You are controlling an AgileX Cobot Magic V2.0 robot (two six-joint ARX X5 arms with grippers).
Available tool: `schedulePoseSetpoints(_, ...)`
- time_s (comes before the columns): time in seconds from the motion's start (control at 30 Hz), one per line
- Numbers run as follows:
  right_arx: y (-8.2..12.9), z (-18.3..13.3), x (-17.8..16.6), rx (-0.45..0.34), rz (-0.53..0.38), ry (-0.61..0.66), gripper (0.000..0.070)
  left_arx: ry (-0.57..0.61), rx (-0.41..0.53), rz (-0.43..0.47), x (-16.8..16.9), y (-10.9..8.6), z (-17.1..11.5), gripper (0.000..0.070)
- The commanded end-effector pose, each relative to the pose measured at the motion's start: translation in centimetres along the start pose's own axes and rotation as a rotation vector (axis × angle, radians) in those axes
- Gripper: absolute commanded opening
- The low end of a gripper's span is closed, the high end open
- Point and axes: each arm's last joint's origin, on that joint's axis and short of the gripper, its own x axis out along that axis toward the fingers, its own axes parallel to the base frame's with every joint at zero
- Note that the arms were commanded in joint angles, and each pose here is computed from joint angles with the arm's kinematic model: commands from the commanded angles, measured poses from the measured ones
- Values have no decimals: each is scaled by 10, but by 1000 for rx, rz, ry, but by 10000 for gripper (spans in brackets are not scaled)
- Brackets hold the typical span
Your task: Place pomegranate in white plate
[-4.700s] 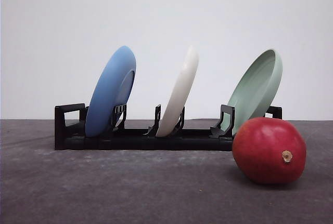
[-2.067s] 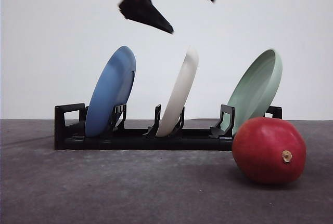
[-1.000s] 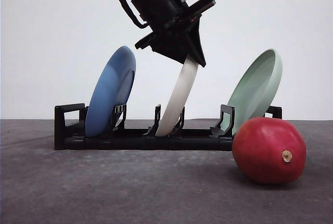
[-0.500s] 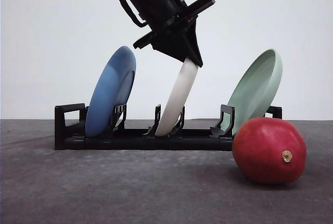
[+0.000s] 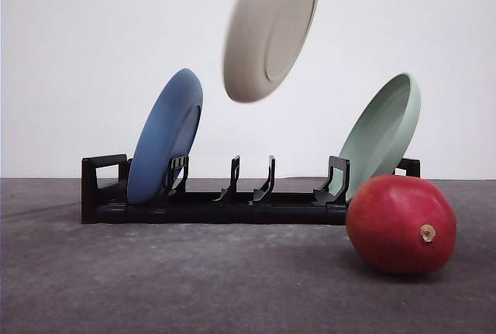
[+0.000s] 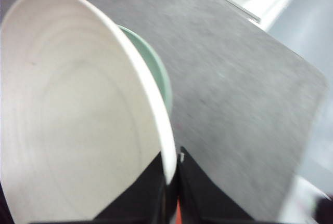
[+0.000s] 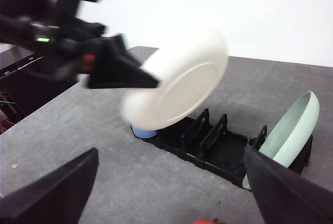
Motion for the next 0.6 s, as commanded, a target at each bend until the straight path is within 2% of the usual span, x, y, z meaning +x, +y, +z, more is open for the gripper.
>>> schedulePoseSetpoints(0.0,2,4,-2,-19,3,-15,563,26,31,-27,-9,-15,1,4)
schedulePoseSetpoints(0.17,2,4,-2,-19,3,-15,563,147,131,19,-31,-51,-16,4)
schedulePoseSetpoints(0.33,2,4,-2,-19,3,-15,563,258,239,84,-38,-85,-34,4)
schedulePoseSetpoints(0.57,2,4,-2,-19,3,-14,563,375,369,157,-33,-115,-61,4)
